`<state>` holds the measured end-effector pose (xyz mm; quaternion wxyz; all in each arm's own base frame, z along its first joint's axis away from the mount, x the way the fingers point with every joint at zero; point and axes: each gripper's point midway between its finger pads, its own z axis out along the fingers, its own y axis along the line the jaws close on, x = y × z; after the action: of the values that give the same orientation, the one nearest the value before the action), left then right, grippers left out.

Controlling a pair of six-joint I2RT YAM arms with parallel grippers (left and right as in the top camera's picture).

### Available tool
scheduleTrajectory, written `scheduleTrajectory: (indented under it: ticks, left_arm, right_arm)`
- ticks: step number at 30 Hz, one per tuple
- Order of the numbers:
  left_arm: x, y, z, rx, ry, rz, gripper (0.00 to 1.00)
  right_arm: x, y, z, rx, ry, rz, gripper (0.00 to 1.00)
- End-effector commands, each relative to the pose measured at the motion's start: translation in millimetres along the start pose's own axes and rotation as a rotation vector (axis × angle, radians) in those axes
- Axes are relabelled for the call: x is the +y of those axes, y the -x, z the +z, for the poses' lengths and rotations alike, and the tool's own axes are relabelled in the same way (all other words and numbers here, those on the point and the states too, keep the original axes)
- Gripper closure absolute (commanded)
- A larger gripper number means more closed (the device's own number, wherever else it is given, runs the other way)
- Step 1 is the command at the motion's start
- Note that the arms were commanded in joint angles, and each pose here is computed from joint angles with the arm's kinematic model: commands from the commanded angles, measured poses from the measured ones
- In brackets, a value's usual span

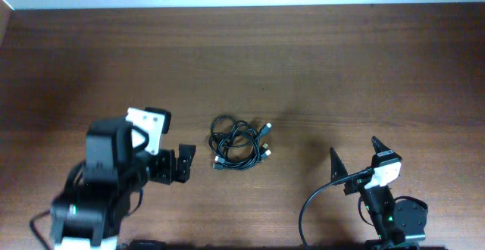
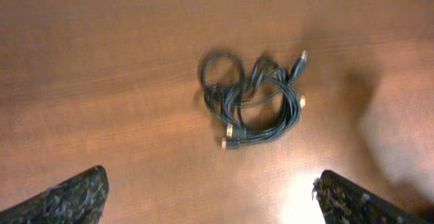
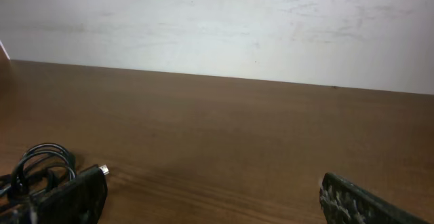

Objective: Untangle cables
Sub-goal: 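Move the left gripper down onto the black cable bundle and grasp it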

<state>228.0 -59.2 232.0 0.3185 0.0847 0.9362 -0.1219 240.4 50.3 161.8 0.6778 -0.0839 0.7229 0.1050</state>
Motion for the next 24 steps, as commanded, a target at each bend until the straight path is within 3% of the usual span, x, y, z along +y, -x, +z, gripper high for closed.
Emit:
scheduleTrajectory:
  ticks: [1,8,14,21,24]
  left_arm:
    - [2,2,14,0.149,-0.017,0.023,0.01]
    - [14,-12,64,0.365,-0.028,-0.031,0.01]
    - [19,-20,96,0.454,-0.036,-0.043,0.01]
    - [-4,-27,143,0.522,-0.048,0.078,0.01]
    - [-10,-35,158,0.565,-0.047,0.052,0.01]
  right_arm:
    - [-1,-2,0,0.001,-0.006,0.002,0.01]
    - [-1,-2,0,0.001,-0.006,0.002,0.01]
    - [-1,-2,0,0.001,-0.006,0.002,0.01]
    - [-1,-2,0,0.001,-0.006,0.002,0.01]
    - [-1,-2,0,0.001,-0.006,0.002,0.01]
